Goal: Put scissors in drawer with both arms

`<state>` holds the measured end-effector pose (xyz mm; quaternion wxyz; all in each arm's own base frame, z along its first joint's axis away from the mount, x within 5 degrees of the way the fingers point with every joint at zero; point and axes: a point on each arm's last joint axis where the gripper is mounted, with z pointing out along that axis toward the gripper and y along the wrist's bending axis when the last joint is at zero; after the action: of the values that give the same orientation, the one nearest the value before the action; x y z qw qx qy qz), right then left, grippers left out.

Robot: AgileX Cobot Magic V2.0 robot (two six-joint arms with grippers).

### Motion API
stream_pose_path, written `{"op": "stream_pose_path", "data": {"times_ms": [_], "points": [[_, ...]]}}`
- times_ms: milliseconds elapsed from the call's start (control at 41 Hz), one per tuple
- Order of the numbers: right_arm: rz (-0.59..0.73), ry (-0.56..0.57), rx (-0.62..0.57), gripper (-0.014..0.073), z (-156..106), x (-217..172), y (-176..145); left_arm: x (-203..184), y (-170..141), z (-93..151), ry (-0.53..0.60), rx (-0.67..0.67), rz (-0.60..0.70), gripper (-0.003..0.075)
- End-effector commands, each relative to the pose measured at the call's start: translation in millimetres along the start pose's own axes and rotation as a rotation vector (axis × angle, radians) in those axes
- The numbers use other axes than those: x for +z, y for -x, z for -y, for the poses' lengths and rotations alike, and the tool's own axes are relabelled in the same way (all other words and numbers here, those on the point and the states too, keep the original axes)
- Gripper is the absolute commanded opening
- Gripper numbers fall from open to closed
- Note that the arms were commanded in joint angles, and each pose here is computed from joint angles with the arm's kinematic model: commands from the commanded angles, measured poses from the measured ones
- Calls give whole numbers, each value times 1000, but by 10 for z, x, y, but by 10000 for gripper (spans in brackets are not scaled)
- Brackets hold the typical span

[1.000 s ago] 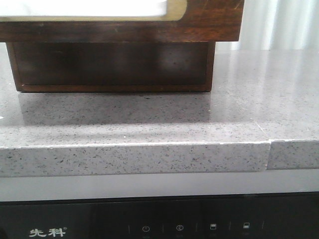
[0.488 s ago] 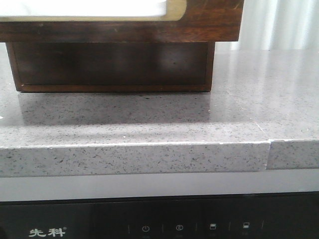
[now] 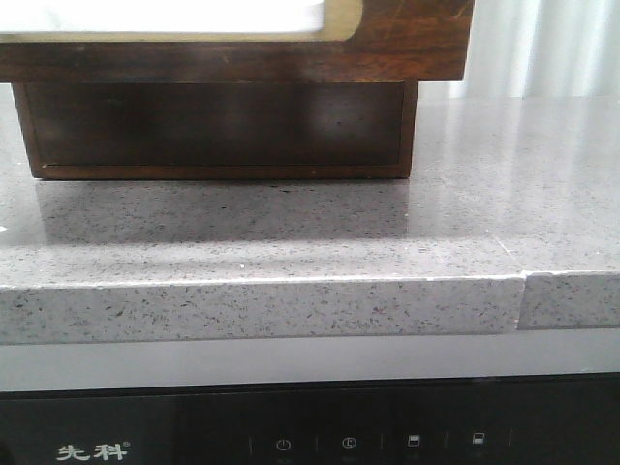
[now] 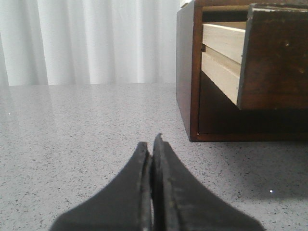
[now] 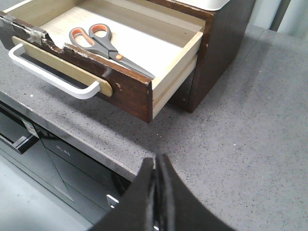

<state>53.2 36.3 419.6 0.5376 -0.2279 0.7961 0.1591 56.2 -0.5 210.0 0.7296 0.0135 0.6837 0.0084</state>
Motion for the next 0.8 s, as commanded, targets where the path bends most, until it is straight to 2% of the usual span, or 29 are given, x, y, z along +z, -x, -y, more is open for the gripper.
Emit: {"op": "stream_pose_path", "data": {"times_ms": [0, 512, 634, 780], "points": [[96, -9, 1, -69, 5, -36, 123, -12, 4, -4, 4, -9, 80, -20], [94, -21, 6, -69, 16, -1, 66, -12, 4, -4, 4, -9, 80, -20], [107, -123, 32, -69, 91, 74, -136, -11, 3, -4, 4, -9, 78, -20], [280, -310, 53, -69, 203, 112, -425, -11, 3, -4, 4, -9, 78, -20]]}}
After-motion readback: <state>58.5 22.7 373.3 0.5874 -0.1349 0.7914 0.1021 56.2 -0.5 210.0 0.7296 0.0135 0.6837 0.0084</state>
